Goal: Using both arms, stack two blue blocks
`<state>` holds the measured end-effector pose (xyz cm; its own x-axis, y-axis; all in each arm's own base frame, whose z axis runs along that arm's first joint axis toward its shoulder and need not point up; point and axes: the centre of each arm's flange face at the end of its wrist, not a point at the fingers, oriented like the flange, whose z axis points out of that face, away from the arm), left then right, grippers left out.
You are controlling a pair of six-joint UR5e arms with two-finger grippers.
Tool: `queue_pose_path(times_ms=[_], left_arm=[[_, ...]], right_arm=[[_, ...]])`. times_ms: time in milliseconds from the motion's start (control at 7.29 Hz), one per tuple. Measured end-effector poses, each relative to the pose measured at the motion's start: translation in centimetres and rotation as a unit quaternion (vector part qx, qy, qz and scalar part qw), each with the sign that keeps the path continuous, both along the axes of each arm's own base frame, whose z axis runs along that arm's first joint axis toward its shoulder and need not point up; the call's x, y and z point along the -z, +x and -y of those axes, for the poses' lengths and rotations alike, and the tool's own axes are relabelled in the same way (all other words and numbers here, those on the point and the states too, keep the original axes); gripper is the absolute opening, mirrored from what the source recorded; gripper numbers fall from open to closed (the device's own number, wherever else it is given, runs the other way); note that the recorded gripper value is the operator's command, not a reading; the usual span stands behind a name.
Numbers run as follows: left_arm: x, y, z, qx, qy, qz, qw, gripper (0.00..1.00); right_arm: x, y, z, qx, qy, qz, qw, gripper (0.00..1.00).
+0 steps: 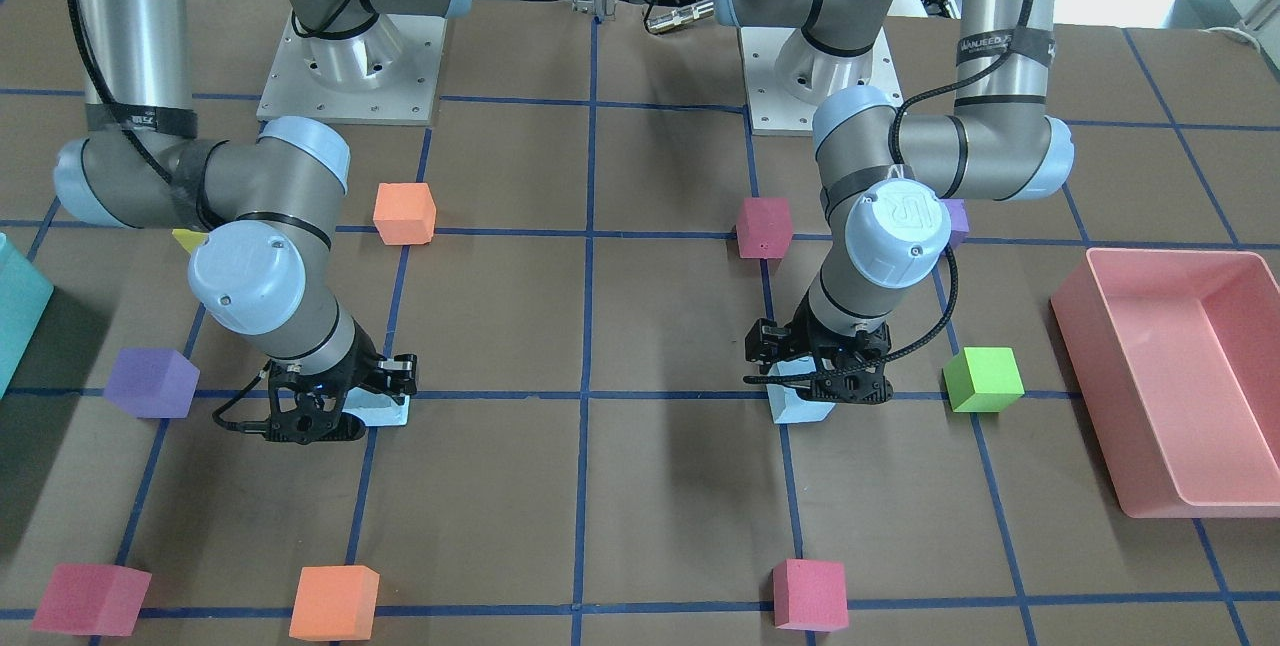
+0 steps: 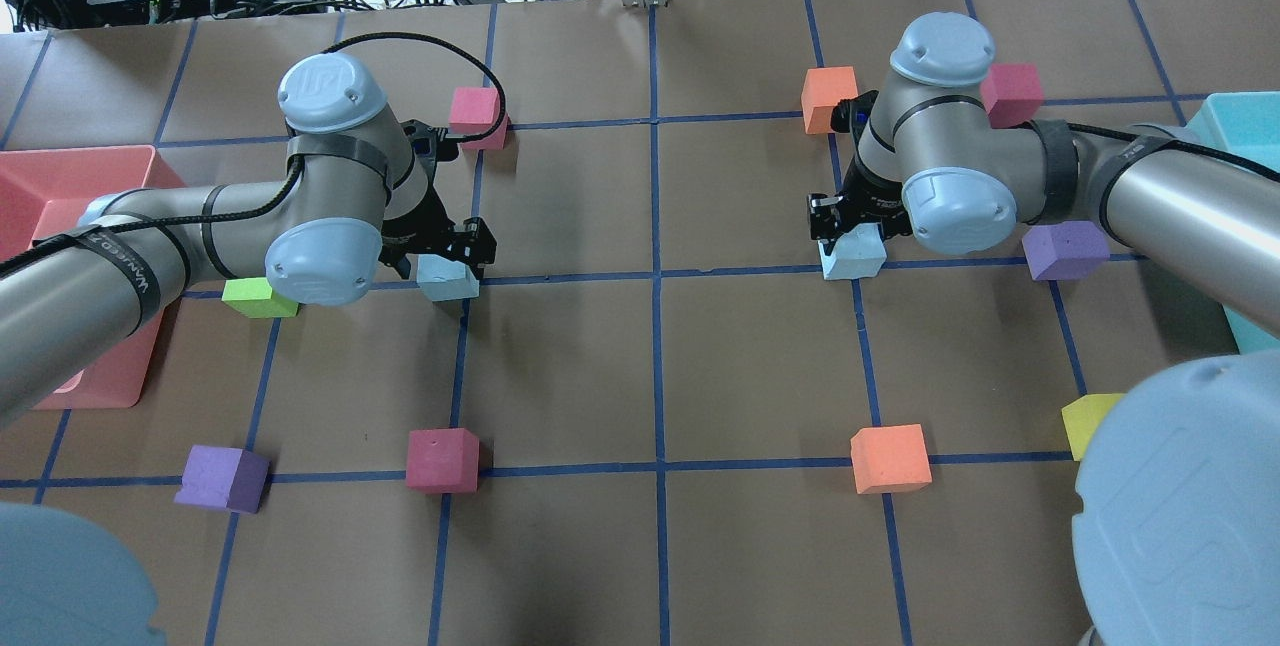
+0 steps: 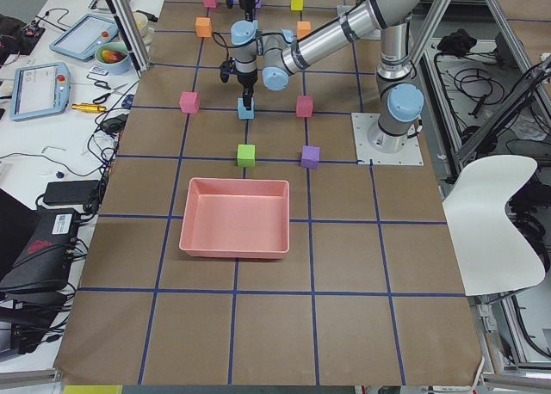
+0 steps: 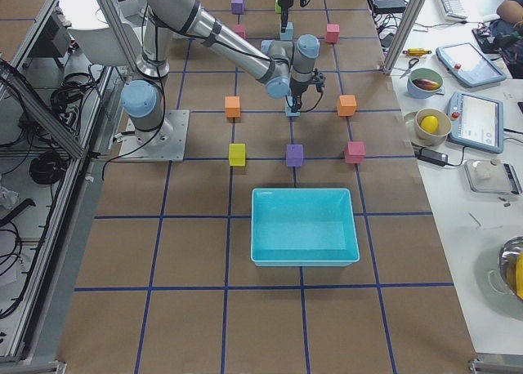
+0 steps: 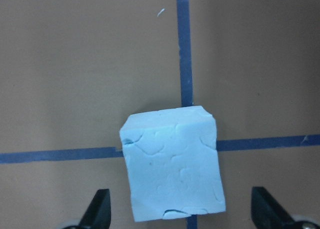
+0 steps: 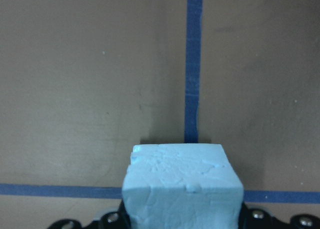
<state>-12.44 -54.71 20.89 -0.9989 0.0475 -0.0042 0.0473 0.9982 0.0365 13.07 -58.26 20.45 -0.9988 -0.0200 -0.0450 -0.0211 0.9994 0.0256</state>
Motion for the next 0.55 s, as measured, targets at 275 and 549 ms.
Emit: queue_pose_path(times_ms=[275, 549], left_arm=[[1.0, 0.0, 0.1, 0.003, 0.007, 0.0, 1.0, 0.29], [1.0, 0.1, 0.3, 0.006, 0.005, 0.002, 1.0, 0.08]], right_arm=[[-3.5, 5.6, 2.1, -0.012, -0.037, 0.029, 0.9988, 0.11], [-4.5, 9.3, 2.8, -0.02, -0.04, 0.03, 0.9985, 0.11]])
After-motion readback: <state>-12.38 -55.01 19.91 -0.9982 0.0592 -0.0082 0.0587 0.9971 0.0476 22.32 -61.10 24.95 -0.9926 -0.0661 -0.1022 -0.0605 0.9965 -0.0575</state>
